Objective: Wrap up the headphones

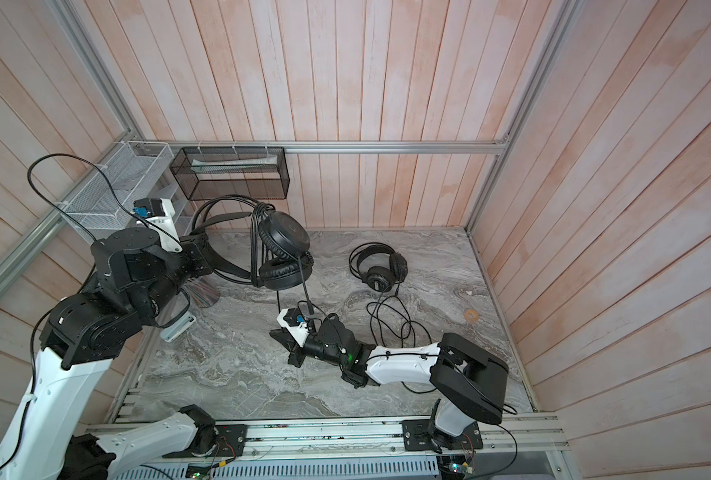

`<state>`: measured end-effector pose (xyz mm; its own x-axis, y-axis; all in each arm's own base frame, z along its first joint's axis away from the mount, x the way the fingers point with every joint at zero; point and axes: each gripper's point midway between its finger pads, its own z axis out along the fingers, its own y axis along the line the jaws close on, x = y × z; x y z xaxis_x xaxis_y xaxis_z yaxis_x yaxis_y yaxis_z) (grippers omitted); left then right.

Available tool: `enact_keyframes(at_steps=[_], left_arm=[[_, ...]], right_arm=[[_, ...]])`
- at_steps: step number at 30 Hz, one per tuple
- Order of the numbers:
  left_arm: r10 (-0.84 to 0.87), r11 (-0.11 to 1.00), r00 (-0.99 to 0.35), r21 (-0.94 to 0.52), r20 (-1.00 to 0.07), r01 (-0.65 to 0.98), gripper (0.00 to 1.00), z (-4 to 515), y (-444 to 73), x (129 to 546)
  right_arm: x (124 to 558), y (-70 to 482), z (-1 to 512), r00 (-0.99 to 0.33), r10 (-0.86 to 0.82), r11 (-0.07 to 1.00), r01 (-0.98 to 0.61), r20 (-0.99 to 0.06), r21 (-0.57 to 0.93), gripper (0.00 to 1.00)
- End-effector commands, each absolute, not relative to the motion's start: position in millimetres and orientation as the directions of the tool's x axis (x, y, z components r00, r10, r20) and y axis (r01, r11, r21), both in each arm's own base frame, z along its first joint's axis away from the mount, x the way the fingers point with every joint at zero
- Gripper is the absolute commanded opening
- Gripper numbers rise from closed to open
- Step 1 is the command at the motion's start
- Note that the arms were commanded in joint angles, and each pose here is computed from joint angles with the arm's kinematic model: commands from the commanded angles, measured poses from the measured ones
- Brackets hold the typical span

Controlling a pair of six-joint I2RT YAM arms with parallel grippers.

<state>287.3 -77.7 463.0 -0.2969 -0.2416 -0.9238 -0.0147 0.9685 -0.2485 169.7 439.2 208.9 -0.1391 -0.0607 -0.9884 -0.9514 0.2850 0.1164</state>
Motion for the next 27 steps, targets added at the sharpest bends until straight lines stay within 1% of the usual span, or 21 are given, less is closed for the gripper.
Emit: enact_keyframes(at_steps=[1, 12, 23, 27], left_arm=[[-0.451, 0.886, -0.150, -0.461, -0.880, 0.043, 0.00, 508.7, -81.3, 299.9], [-0.580, 0.805, -0.199, -0.594, -0.790, 0.009, 0.00, 479.4, -71.6, 328.8], [-0.617, 0.776, -0.233, -0.631, -0.752, -0.021, 0.00, 454.1, -67.7, 346.0], [-0.654, 0.742, -0.253, -0.670, -0.713, -0.028, 0.00, 444.5, -66.0, 352.1]], right_arm=[[159.3, 440.5, 188.5, -0.132, -0.156, 0.286, -0.955, -0.979, 0.083, 0.00], [146.9, 443.6, 196.4, -0.079, -0.180, 0.277, -0.960, -0.980, 0.027, 0.00], [143.8, 440.3, 191.7, -0.081, -0.190, 0.273, -0.962, -0.978, 0.027, 0.00], [141.4, 441.8, 192.6, -0.081, -0.193, 0.261, -0.965, -0.978, 0.028, 0.00]])
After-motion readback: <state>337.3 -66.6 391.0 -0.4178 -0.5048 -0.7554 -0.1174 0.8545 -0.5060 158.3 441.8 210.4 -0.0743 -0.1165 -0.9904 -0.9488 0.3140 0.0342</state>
